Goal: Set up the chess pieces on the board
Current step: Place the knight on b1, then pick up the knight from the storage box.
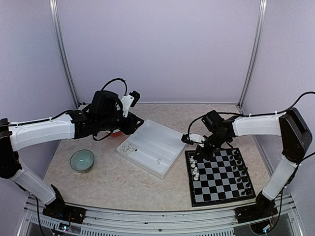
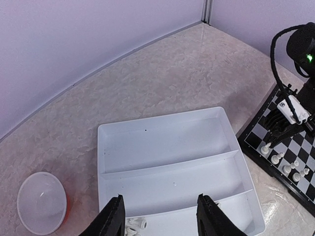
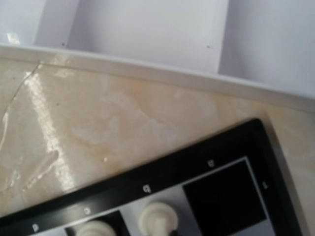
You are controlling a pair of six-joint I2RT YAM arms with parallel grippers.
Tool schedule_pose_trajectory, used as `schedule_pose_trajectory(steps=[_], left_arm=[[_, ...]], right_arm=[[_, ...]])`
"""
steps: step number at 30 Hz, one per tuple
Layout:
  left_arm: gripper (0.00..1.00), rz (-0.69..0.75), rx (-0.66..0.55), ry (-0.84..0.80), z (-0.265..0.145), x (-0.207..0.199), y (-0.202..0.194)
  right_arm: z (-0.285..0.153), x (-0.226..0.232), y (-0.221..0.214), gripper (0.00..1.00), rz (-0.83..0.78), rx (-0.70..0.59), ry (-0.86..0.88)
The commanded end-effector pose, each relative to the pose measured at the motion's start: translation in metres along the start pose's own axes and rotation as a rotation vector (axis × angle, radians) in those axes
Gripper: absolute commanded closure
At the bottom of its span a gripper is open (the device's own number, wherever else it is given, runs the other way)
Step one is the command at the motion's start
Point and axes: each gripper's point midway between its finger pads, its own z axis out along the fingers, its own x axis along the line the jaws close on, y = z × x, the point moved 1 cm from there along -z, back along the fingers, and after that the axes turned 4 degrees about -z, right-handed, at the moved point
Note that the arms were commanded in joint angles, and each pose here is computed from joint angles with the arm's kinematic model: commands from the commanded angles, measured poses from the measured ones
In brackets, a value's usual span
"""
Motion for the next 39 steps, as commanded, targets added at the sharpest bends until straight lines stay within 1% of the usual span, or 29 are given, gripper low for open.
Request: schedule_pose_trajectory(steps=[1, 4, 7, 15, 22, 25, 27, 28, 29, 30, 31, 35, 39], left_arm=[[0.50, -0.006, -0.020, -0.005, -0.001, 0.001, 0.004], [0.50, -0.006, -0.022, -0.006, -0.002, 0.001, 0.004], [0.50, -0.006, -0.023, -0.007, -0.002, 0.000, 0.004], [0.50, -0.006, -0.021, -0.005, -0.002, 0.001, 0.004], [0.50, -0.005, -0.011, 0.001, 0.000, 0.002, 0.001], [0.50, -0.035, 0.016, 0.041, 0.001, 0.007, -0.002], [0.50, -0.052, 0.066, 0.079, 0.004, 0.011, -0.008], [0.50, -0.069, 0.121, 0.096, 0.009, 0.012, -0.018], [0.51, -0.098, 0.154, 0.118, 0.011, 0.016, -0.018], [0.53, -0.126, 0.220, 0.140, 0.017, 0.019, -0.031], [0.54, -0.146, 0.309, 0.165, 0.023, 0.021, -0.052], [0.56, -0.229, 0.483, 0.200, 0.032, 0.021, -0.096], [0.56, -0.366, 0.534, 0.230, 0.045, 0.022, -0.114]], right_arm=[[-0.004, 0.008, -0.005, 1.00, -0.011, 0.018, 0.001], [-0.007, 0.010, -0.004, 0.97, -0.014, 0.012, 0.000], [-0.010, 0.011, -0.002, 0.91, -0.017, -0.001, 0.001], [-0.021, 0.012, 0.014, 0.81, -0.011, -0.041, 0.023], [-0.027, 0.013, 0.022, 0.79, -0.009, -0.060, 0.040], [-0.041, 0.005, 0.032, 0.79, -0.009, -0.081, 0.022], [-0.056, -0.002, 0.042, 0.79, -0.012, -0.116, -0.005], [-0.064, -0.007, 0.047, 0.78, -0.011, -0.136, -0.022], [-0.071, -0.011, 0.051, 0.78, -0.012, -0.154, -0.037], [-0.078, -0.014, 0.054, 0.78, -0.012, -0.171, -0.051], [-0.083, -0.017, 0.056, 0.78, -0.013, -0.183, -0.068], [-0.093, -0.023, 0.059, 0.78, -0.016, -0.208, -0.100], [-0.091, -0.023, 0.061, 0.78, -0.007, -0.223, -0.093]])
